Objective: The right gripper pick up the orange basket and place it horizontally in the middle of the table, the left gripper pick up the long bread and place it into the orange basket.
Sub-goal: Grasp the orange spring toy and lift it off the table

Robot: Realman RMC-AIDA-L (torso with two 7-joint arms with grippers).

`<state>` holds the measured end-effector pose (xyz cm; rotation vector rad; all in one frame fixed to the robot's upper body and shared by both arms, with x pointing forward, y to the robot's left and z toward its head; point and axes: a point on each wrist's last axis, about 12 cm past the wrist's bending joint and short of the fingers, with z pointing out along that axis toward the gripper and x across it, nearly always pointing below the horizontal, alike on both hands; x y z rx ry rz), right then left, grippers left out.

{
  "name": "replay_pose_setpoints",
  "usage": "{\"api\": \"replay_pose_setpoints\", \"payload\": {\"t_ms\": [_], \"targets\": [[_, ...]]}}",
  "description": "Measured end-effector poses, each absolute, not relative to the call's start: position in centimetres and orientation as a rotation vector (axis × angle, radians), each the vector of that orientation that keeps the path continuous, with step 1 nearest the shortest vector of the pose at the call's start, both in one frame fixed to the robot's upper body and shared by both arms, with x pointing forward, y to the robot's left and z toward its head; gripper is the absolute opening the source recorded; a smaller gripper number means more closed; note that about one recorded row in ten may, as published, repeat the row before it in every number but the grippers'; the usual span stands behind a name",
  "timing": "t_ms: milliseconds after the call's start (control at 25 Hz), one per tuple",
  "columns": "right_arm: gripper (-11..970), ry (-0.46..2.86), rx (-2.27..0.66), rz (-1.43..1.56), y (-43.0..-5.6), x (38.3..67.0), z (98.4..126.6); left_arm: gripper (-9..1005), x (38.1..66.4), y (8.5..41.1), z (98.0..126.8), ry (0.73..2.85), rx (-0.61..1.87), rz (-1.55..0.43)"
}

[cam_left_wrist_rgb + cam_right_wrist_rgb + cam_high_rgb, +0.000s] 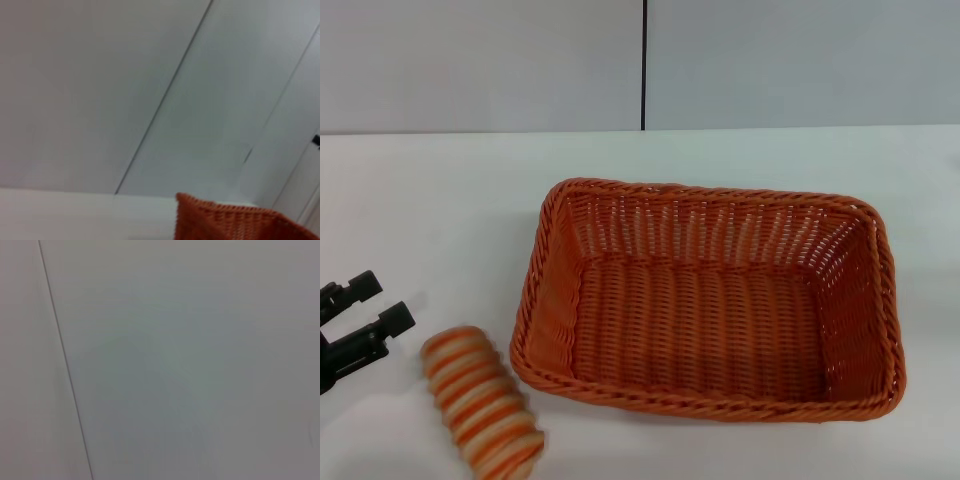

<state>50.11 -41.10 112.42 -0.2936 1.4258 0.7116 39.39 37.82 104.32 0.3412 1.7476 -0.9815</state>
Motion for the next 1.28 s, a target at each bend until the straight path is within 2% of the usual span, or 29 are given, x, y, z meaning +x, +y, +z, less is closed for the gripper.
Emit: {"api": "replay_pose_setpoints", "payload": {"t_ms": [480, 1280], "targets": [[516, 1.435, -0.27, 0.704, -41.0, 50.2, 112.0, 864, 39.5, 37.8, 102.6, 1.888, 0.326, -0.914], [515, 1.432, -0.268, 0.698, -40.7, 50.7, 111.9, 863, 40.2, 36.8, 100.9, 1.983, 0.314, -0.854]]}}
